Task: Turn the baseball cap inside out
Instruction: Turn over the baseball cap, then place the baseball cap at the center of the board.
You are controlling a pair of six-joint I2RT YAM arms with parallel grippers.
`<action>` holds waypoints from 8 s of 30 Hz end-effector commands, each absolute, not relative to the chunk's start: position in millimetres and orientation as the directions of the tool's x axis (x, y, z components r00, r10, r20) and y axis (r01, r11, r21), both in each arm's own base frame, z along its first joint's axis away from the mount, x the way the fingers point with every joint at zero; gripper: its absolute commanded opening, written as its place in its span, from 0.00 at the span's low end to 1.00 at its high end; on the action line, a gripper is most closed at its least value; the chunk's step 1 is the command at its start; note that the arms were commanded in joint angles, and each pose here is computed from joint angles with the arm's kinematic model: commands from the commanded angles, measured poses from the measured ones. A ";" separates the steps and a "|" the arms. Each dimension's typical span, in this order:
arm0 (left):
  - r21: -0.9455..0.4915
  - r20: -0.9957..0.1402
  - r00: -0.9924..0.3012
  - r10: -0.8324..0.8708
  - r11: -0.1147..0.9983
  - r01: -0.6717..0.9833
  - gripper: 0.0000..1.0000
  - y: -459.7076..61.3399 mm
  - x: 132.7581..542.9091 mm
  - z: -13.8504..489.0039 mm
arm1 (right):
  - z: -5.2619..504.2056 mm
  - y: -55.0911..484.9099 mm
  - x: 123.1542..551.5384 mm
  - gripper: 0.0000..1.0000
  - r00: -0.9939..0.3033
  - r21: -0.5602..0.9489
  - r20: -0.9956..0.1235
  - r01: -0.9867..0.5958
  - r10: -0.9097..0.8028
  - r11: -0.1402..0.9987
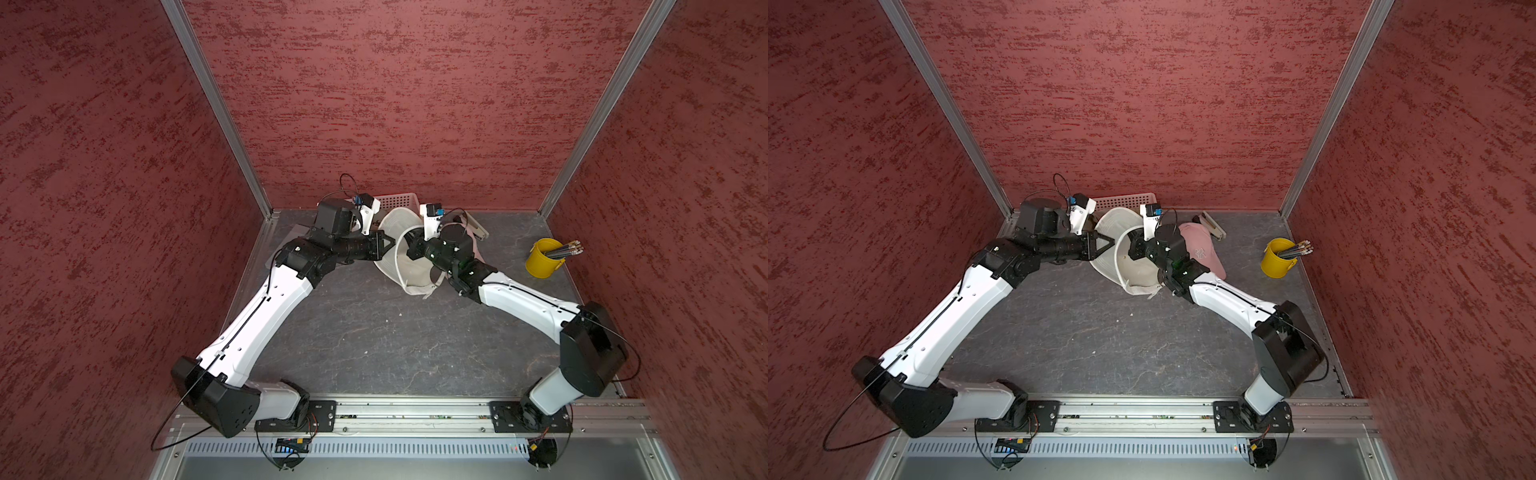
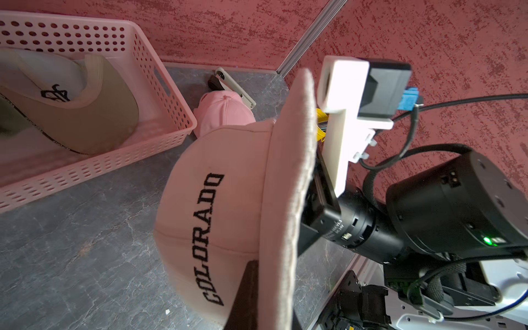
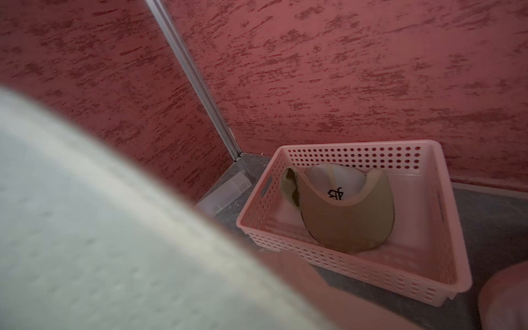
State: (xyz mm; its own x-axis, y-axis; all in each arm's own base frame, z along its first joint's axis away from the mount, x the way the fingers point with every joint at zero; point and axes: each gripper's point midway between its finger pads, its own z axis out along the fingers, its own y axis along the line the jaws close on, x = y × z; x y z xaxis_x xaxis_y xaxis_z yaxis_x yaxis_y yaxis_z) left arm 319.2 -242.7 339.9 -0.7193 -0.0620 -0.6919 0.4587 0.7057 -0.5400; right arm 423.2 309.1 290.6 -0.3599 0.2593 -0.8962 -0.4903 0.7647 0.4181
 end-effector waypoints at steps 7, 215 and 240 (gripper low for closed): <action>-0.494 -0.729 -0.683 -0.045 0.725 0.479 0.00 -234.0 309.3 350.7 | 259.0 246.3 443.2 0.00 -0.435 0.414 -0.849 -0.196 0.300 0.889; -0.432 -0.813 -0.443 -0.378 0.902 0.022 1.00 -49.2 341.2 349.8 | 101.5 546.6 372.0 0.46 -0.942 0.922 -0.270 -0.313 -0.200 0.227; -0.259 -0.849 -0.476 -0.232 0.966 -0.008 1.00 -41.8 344.4 352.7 | 97.6 422.1 374.8 0.77 -0.786 0.397 -0.482 -0.589 -0.386 0.703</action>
